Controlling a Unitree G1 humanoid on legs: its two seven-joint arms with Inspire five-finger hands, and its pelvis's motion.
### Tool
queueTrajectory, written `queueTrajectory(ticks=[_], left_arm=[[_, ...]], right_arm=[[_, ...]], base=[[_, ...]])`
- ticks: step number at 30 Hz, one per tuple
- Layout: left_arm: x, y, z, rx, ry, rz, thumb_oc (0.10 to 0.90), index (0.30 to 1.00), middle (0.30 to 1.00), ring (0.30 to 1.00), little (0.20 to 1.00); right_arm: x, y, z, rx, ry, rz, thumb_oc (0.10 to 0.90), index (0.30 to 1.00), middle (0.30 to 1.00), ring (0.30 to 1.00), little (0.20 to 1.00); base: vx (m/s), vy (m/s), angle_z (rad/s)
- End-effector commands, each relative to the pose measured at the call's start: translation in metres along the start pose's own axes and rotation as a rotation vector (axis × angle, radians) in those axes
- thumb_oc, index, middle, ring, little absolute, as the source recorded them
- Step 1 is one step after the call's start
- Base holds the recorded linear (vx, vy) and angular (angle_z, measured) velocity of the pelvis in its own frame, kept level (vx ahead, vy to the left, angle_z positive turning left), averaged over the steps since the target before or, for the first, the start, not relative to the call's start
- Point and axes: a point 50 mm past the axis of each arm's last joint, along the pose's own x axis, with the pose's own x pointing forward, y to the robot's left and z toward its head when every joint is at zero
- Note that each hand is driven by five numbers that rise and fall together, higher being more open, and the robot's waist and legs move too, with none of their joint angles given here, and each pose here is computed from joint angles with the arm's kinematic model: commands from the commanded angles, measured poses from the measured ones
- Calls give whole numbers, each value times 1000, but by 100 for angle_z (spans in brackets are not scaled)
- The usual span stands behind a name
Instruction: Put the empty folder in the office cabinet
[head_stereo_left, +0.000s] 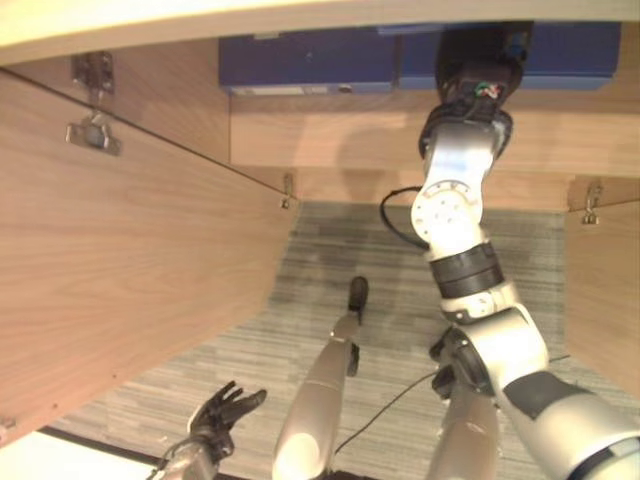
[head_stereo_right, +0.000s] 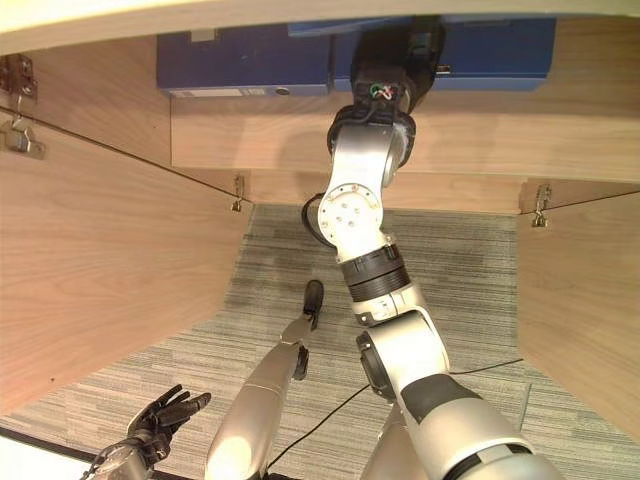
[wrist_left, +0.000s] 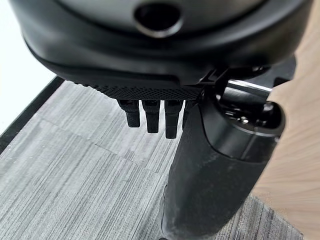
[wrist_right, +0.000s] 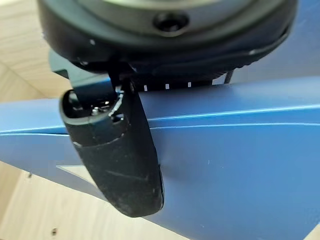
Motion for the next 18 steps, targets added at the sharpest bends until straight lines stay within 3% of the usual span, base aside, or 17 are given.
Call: queueTrajectory(ticks=[1, 18], left_arm=[[-12, 44, -18, 90, 75, 137, 800, 900, 900, 900, 900], [-10, 35, -14, 125, 54, 110, 800, 900, 900, 900, 900]], right_arm=[[-9, 78, -11, -23, 15, 378, 800, 900, 900, 900, 900], [-20, 84, 7, 189, -118, 285, 800, 900, 900, 900, 900]], base=[[0, 0, 0], [0, 0, 0]])
